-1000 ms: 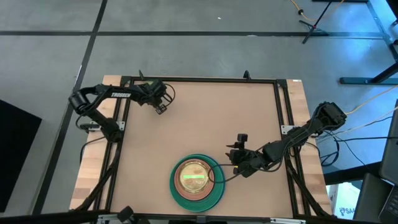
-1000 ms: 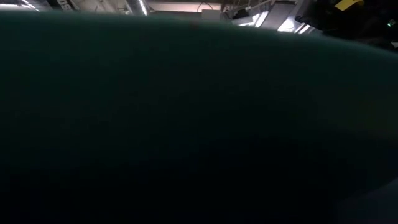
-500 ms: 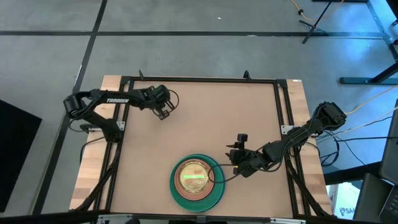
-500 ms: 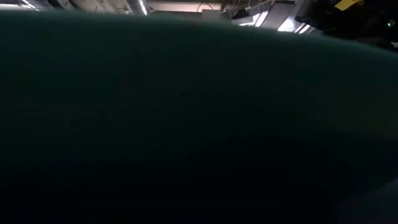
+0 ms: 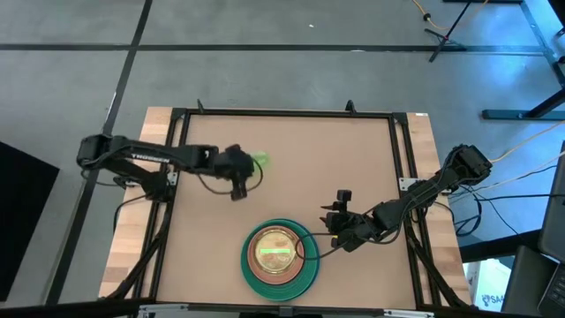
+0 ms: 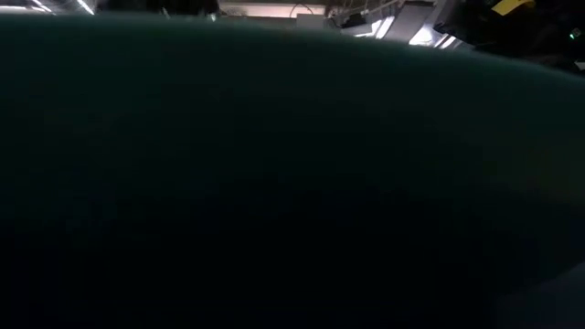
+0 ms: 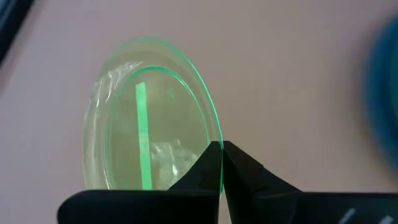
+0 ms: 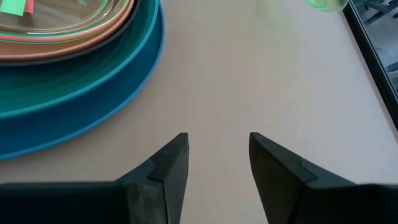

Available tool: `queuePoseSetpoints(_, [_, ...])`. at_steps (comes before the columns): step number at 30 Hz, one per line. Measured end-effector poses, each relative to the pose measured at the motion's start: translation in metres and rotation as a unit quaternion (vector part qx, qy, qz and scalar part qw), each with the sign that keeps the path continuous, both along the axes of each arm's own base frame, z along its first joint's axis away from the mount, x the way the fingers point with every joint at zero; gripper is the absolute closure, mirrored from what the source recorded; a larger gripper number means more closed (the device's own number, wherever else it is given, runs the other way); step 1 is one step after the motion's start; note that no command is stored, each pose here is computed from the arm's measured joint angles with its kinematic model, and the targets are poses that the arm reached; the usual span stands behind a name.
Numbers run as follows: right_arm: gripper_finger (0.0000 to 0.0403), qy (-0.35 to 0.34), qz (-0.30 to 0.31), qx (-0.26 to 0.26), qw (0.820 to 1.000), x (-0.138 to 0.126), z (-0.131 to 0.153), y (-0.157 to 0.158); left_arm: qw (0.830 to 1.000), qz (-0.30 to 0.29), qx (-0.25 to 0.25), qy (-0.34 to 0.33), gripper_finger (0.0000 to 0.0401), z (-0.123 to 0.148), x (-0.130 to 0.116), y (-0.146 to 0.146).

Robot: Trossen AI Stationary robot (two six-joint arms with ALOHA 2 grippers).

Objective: Stack plastic plates
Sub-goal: Stack the light green plate on top of the light green plate

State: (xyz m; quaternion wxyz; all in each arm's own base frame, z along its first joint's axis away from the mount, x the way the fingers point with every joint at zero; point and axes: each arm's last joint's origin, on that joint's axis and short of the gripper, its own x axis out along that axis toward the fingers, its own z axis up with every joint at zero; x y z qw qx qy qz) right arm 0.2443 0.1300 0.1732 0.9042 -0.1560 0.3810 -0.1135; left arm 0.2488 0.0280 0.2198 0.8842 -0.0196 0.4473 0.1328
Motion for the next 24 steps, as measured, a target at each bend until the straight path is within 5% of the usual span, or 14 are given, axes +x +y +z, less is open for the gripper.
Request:
queuePoseSetpoints(10, [0.0242, 0.0, 0.0, 0.0, 1.0, 0.0, 0.0, 0.0, 0.983, -0.134, -0.041, -0.122, 0.0398, 0.021, 0.012, -0.09])
queuePoseSetpoints(18, [0.0242, -0.001, 0.0, 0.0, 1.0, 0.0, 0.0, 0.0, 0.946, -0.214, -0.081, -0.228, 0.0397, 0.035, 0.009, -0.149])
queuePoseSetpoints(24, [0.0242, -0.003, 0.0, 0.002, 1.0, 0.0, 0.0, 0.0, 0.934, -0.259, -0.093, -0.226, 0.0397, 0.02, 0.009, -0.182])
